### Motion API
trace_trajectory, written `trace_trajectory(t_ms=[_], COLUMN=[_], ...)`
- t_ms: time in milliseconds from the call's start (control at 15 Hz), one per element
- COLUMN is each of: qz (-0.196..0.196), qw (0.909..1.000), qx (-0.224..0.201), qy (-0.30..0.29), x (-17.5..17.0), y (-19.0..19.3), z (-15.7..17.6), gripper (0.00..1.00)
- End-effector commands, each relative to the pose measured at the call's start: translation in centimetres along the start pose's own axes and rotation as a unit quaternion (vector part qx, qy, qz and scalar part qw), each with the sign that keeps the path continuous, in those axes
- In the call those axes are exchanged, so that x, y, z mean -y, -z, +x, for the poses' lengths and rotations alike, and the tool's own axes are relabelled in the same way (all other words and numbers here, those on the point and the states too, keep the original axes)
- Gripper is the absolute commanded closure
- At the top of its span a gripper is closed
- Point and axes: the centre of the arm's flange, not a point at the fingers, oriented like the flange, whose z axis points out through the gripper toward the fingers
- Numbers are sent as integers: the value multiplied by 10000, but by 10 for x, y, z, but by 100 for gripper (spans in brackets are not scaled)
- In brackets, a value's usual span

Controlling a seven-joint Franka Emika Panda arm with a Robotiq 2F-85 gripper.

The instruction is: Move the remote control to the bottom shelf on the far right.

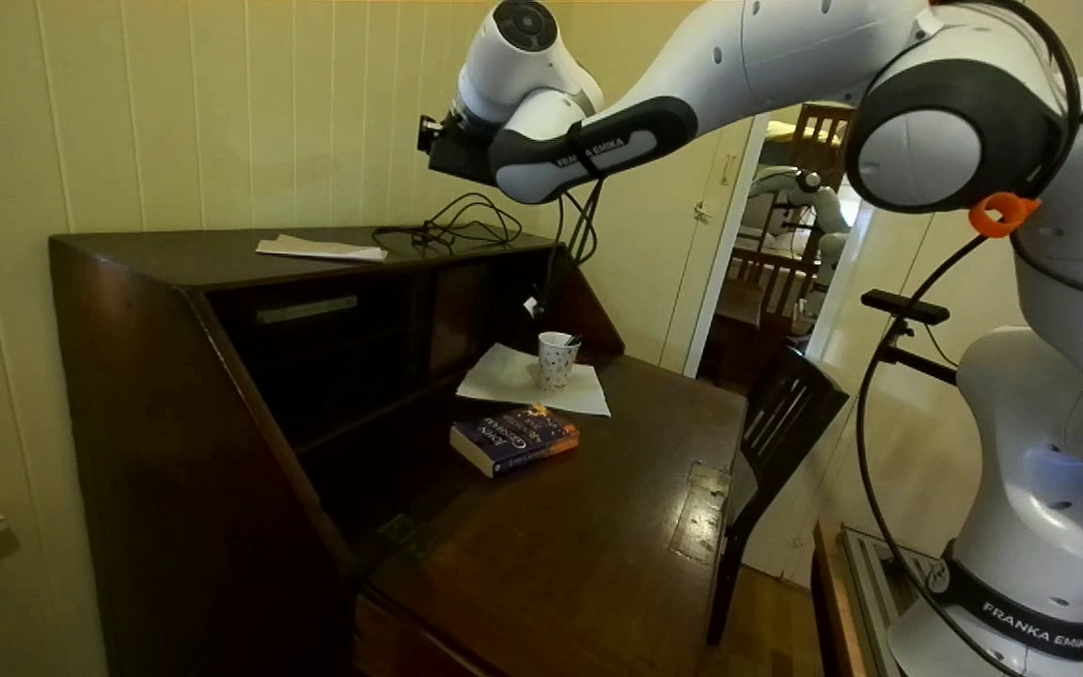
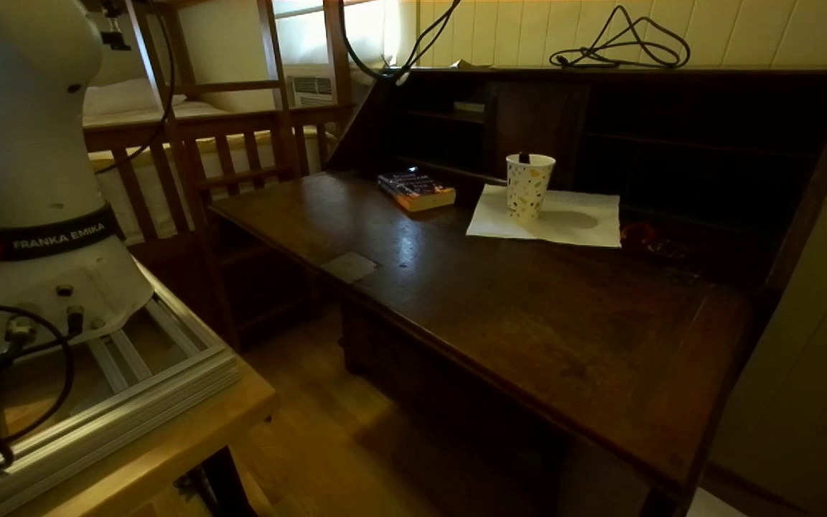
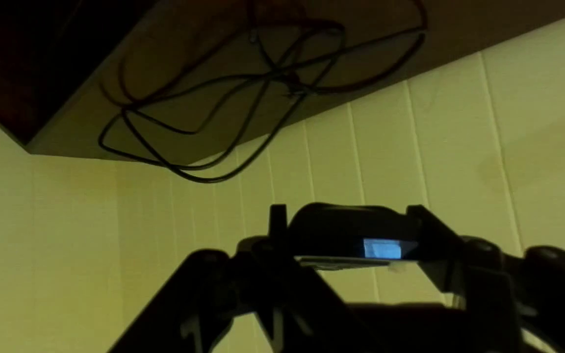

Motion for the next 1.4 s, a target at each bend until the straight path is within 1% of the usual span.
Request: trace_trajectory(t_ms=[0,67,200,333,467,533,733,800,867,933,1000,1067,1133,1200,1333], qz=[-277,-481,-742,-1067,-1283,-1332,-1226,-862,-481,-943,-754,-673,-639,-606,-744], qw=[9990,9978,9949,9902,9856,9842,9840,9879,9920,9881,9899,9905,9906,9921,9951], qx=[148,185,256,303,321,325,347,331,346,366,383,413,429,406,253], qy=[-317,-423,-627,-845,-1055,-1120,-1245,-1249,-1111,-1161,-1134,-1129,-1131,-1023,-601], x=[-75,-89,-119,-150,-183,-200,-248,-264,-276,-237,-244,-248,-248,-239,-240], y=[31,30,30,33,40,45,66,74,83,50,59,65,68,65,53], z=[-31,-36,-48,-62,-78,-85,-108,-117,-127,-97,-104,-109,-112,-110,-109], gripper=[63,63,63,63,63,63,63,63,63,38,38,38,63,63,63])
